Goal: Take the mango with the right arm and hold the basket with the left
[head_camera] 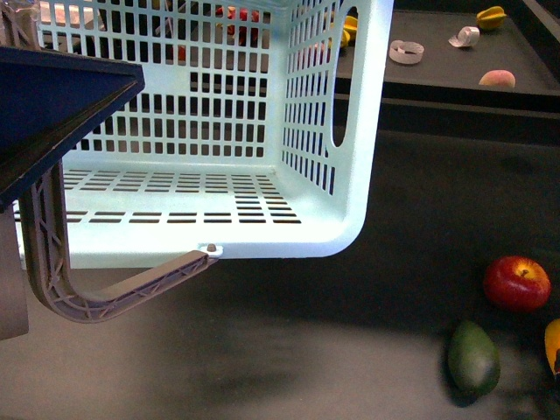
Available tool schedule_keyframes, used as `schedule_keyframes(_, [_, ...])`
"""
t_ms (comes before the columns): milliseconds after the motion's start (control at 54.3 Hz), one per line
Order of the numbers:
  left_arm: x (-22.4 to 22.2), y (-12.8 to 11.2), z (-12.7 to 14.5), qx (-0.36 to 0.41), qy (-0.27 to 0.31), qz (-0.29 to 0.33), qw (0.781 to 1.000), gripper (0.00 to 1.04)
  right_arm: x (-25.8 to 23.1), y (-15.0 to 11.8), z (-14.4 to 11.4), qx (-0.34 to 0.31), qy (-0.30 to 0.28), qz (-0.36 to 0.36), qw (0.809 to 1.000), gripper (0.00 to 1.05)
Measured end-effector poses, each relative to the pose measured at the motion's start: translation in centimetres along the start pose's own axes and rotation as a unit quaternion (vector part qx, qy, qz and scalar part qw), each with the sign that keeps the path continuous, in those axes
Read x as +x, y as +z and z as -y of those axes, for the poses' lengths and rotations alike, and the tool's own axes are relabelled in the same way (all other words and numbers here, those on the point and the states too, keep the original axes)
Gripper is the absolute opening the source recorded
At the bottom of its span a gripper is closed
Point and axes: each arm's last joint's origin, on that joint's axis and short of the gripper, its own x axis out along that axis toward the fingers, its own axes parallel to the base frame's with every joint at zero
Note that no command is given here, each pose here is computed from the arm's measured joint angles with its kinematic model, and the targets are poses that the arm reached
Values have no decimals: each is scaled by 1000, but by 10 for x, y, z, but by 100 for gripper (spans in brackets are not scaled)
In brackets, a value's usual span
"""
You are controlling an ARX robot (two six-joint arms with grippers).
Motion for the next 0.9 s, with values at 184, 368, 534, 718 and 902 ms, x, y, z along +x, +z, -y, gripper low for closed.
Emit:
schedule_keyframes(184, [0, 0, 0, 0, 0, 0, 1000, 8, 8, 0, -2, -3, -4, -2, 1000, 97])
schedule_keyframes(368, [0, 0, 0, 0, 0, 0, 1000, 8, 15, 1, -1, -4, -8, -1, 1000, 97])
schedule_keyframes(534, [0, 0, 0, 0, 0, 0, 1000, 8, 17, 1, -1, -2, -8, -1, 1000, 77])
schedule_keyframes(718, [0, 0, 0, 0, 0, 0, 1000, 8, 10, 4, -3, 5, 4, 3, 1000, 57])
schedule_keyframes(902, [0, 0, 0, 0, 0, 0, 1000, 8, -16, 22, -10, 13, 35, 32, 999, 54])
